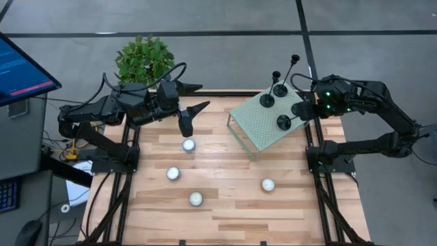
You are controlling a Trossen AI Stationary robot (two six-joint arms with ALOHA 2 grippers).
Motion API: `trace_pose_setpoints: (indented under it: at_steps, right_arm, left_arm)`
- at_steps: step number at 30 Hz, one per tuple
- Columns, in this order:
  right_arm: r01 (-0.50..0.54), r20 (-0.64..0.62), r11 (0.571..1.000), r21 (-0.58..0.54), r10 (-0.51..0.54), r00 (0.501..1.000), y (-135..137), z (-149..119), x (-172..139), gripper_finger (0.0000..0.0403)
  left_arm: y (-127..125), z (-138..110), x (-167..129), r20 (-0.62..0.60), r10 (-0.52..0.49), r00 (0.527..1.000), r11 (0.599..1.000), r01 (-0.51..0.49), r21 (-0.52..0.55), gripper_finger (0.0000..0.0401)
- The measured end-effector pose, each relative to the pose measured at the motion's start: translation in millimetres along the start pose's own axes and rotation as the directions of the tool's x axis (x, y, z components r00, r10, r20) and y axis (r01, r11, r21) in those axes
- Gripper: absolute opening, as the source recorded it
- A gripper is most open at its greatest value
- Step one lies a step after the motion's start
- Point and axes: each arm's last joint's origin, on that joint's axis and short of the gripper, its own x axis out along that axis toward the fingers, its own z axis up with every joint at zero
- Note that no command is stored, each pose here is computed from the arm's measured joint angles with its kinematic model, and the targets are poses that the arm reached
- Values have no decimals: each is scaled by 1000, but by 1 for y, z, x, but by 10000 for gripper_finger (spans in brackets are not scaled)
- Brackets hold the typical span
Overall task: Pick & Place candle stick holders
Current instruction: Align the black candle holder with the bottom left black candle holder on the shelf
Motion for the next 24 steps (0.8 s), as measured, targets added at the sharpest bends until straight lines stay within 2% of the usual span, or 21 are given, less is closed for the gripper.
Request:
trace_pose_setpoints:
  at_steps: [6,10,18,24]
  right_arm:
    - [10,-8,1000,-21,-10,1000,2,1,3,204]
    - [13,-11,1000,-25,-14,1000,3,2,4,213]
    - [-13,7,1000,-24,13,1000,3,3,-4,182]
    - [-149,37,987,-56,152,988,0,-2,-34,155]
  left_arm:
    - [0,0,0,0,0,1000,1000,0,0,254]
    - [0,0,0,0,0,1000,1000,0,0,254]
    - [-5,-4,7,-15,-2,1000,1000,2,10,254]
    - [-17,-17,22,-85,-12,996,1000,14,20,254]
